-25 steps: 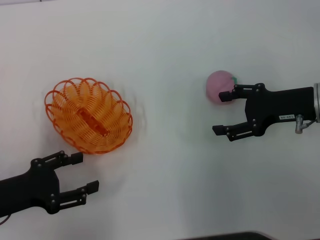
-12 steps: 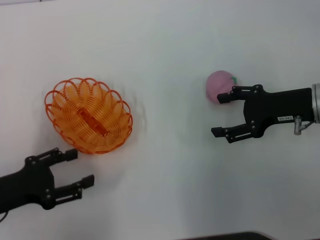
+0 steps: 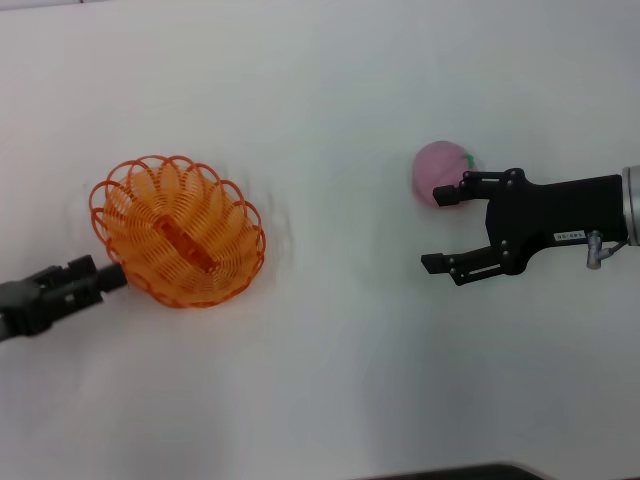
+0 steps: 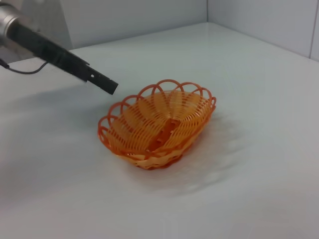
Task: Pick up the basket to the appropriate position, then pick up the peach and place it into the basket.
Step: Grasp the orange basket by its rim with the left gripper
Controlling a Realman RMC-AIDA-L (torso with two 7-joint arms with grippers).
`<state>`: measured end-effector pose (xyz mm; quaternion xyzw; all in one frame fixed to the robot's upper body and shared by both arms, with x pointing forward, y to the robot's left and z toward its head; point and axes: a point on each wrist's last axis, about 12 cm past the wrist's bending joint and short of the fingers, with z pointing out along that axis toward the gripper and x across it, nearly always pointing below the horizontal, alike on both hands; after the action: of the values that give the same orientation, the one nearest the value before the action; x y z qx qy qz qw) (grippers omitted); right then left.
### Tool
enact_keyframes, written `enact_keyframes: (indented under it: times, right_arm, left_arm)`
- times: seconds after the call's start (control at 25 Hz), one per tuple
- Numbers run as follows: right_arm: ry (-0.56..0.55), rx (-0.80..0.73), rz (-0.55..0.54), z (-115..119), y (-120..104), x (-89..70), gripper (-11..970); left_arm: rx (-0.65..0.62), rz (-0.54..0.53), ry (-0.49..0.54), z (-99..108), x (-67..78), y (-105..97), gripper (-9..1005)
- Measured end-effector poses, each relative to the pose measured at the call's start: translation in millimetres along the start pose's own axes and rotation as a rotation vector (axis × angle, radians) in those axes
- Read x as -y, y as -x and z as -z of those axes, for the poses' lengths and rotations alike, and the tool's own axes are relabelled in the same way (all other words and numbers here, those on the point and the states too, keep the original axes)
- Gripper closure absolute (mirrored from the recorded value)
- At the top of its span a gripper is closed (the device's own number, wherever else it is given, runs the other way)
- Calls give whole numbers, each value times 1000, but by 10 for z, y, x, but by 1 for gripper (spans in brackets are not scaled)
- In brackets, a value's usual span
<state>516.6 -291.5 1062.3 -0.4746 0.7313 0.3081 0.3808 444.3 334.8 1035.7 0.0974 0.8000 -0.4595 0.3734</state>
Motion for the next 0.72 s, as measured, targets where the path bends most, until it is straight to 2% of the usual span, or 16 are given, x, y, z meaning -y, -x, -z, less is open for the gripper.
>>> enact_keyframes:
  times: [0.24, 0.52, 0.72]
  right_arm:
    - [5, -3, -5, -9, -3, -6, 24]
    - [12, -5, -5, -18, -4, -14, 26]
    - [16, -6, -4, -21, -3, -18, 28]
  left_arm:
    - [8, 127, 14, -15, -41, 121, 188]
    - [11, 304, 82, -4, -151, 376, 189]
    - [-18, 303, 128, -24, -186, 644, 194]
